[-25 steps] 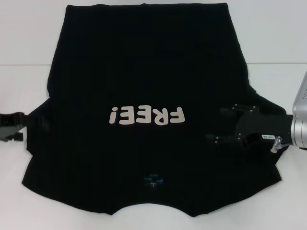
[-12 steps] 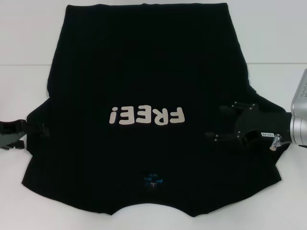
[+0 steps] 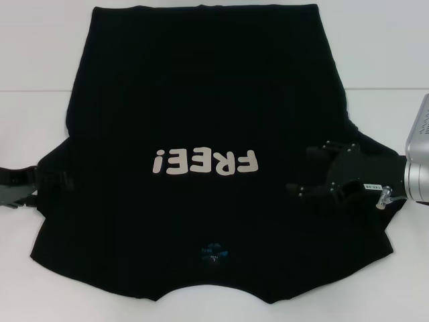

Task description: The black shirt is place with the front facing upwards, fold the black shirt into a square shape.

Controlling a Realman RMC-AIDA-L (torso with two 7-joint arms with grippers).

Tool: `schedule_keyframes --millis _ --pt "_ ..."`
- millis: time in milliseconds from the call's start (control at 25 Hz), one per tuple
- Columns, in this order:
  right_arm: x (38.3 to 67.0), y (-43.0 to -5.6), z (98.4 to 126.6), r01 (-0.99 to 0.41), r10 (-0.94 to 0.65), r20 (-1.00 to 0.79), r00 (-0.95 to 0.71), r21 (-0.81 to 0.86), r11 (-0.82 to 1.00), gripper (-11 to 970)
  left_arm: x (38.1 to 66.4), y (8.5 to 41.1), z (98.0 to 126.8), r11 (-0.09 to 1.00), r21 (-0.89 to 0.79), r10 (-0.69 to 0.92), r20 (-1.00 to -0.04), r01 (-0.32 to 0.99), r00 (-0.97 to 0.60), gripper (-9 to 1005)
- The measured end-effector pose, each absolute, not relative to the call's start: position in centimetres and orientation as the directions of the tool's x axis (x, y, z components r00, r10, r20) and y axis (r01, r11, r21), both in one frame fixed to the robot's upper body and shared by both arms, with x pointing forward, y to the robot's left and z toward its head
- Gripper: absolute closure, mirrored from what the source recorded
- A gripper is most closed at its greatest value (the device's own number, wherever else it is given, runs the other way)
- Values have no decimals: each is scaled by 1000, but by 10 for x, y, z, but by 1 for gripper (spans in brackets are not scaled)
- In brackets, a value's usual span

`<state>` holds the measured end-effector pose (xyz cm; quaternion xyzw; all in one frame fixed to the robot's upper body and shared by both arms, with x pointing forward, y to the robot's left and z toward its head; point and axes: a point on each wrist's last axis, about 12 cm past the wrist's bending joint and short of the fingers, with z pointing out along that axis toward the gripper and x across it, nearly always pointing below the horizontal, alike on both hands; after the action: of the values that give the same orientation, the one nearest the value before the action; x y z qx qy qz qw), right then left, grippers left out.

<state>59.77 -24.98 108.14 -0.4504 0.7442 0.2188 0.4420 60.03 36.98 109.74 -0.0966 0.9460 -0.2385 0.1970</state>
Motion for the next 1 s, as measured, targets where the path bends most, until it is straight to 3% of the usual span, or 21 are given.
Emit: schedule_keyframes --millis 1000 --pt "597 -249 1081 -866 -477 -855 -206 -68 495 13 605 369 1097 884 -463 -263 -373 -67 -890 225"
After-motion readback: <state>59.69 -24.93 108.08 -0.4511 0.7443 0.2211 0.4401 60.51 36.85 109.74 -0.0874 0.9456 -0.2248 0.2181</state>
